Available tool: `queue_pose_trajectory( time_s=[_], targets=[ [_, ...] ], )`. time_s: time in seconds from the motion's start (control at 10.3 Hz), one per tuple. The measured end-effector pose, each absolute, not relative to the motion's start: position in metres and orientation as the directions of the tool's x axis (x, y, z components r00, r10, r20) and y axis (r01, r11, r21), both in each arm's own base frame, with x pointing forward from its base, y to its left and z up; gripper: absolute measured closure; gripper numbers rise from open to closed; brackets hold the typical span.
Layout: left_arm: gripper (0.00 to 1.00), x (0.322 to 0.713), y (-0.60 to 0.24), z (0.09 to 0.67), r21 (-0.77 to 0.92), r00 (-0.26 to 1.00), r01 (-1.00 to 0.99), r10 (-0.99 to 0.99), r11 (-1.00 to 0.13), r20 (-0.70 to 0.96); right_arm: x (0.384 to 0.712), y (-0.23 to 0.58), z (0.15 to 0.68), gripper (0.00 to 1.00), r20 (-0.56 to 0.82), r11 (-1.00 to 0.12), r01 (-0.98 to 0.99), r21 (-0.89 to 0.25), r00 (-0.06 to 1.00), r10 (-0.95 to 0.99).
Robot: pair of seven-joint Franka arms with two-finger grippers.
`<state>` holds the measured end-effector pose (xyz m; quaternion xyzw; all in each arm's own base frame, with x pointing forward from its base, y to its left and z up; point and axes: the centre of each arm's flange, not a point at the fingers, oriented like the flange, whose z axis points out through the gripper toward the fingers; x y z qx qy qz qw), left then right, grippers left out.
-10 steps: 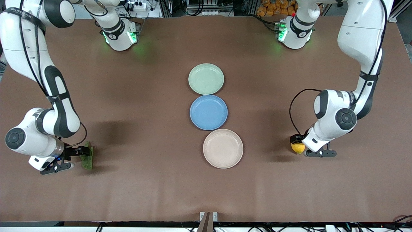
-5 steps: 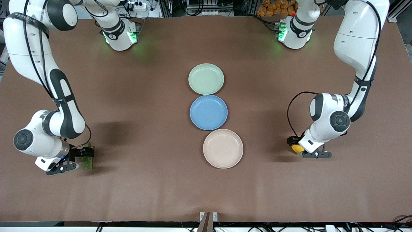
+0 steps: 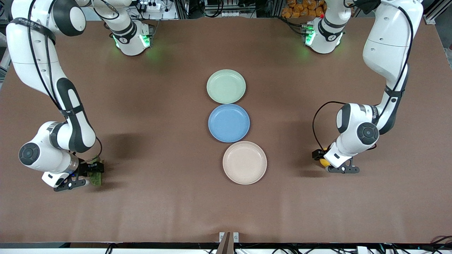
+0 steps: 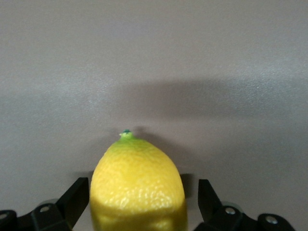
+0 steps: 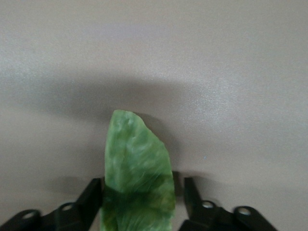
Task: Place lemon and lettuce in plates
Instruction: 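Close the right gripper on the lettuce while the left gripper grasps the lemon, then carry the lettuce toward the green plate while the left gripper lifts the lemon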
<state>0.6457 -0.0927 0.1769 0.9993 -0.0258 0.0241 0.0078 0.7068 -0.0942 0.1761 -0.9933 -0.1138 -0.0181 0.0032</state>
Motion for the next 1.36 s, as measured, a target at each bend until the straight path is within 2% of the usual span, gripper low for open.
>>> queue_pose_trajectory(
  time_s=[0.39,0.49,0.78,0.97,1.07,1.36],
  targets=[
    [0.0,0.646,-0.095,0.176,0.016,0.997,-0.056,-0.055,-0.998,0.056,0.708,-0.093,0.178,0.88,0.042,-0.974,0.228,-0.001,0.973,0.228],
    [0.0,0.646,-0.095,0.175,0.016,0.997,-0.056,-0.055,-0.998,0.055,0.708,-0.092,0.179,0.96,0.039,-0.973,0.229,-0.003,0.973,0.229],
    [0.11,0.645,-0.095,0.17,0.001,0.996,-0.076,-0.075,-0.997,0.051,0.706,-0.077,0.192,0.96,0.01,-0.968,0.248,-0.023,0.969,0.248],
    [0.36,0.646,-0.097,0.171,-0.006,0.994,-0.089,-0.089,-0.996,0.056,0.694,-0.037,0.218,0.96,0.002,-0.967,0.251,-0.031,0.968,0.251],
    [0.4,0.646,-0.097,0.17,-0.007,0.994,-0.089,-0.089,-0.996,0.055,0.683,-0.015,0.232,0.96,-0.004,-0.972,0.234,-0.034,0.972,0.234],
    [0.41,0.647,-0.094,0.17,-0.009,0.992,-0.111,-0.111,-0.994,0.057,0.644,0.032,0.267,0.96,-0.024,-0.983,0.177,-0.036,0.984,0.178]
  ],
)
